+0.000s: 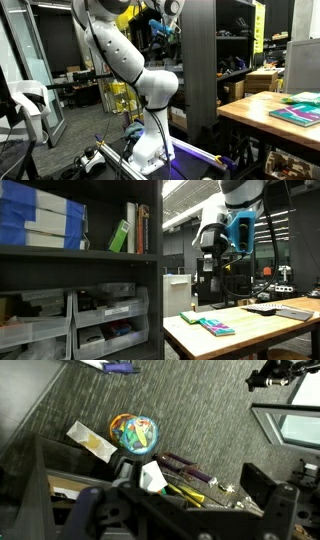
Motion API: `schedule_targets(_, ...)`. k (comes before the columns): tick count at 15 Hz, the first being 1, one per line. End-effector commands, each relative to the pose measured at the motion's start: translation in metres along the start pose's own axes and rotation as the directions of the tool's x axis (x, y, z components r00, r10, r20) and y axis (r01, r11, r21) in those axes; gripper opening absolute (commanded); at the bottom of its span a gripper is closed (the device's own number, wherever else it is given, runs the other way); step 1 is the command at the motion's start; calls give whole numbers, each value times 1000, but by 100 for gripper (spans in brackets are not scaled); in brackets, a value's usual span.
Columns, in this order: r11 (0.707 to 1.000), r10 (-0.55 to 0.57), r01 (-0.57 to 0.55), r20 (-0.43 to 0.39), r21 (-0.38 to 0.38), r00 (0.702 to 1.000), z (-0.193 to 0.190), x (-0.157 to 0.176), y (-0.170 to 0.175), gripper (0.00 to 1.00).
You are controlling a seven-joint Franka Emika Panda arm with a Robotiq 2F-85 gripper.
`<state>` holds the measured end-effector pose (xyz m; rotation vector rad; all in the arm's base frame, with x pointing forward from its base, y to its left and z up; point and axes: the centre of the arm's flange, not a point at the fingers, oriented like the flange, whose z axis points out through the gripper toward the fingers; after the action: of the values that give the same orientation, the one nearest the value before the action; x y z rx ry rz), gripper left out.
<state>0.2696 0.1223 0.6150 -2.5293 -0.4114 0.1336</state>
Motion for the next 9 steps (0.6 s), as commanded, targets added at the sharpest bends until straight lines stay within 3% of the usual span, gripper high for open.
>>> schedule_targets(1,999,-29,34,-121,41,992,0,-13,-10,100)
schedule_targets(9,989,-63,105,-343,107,937,4,15,-32,100)
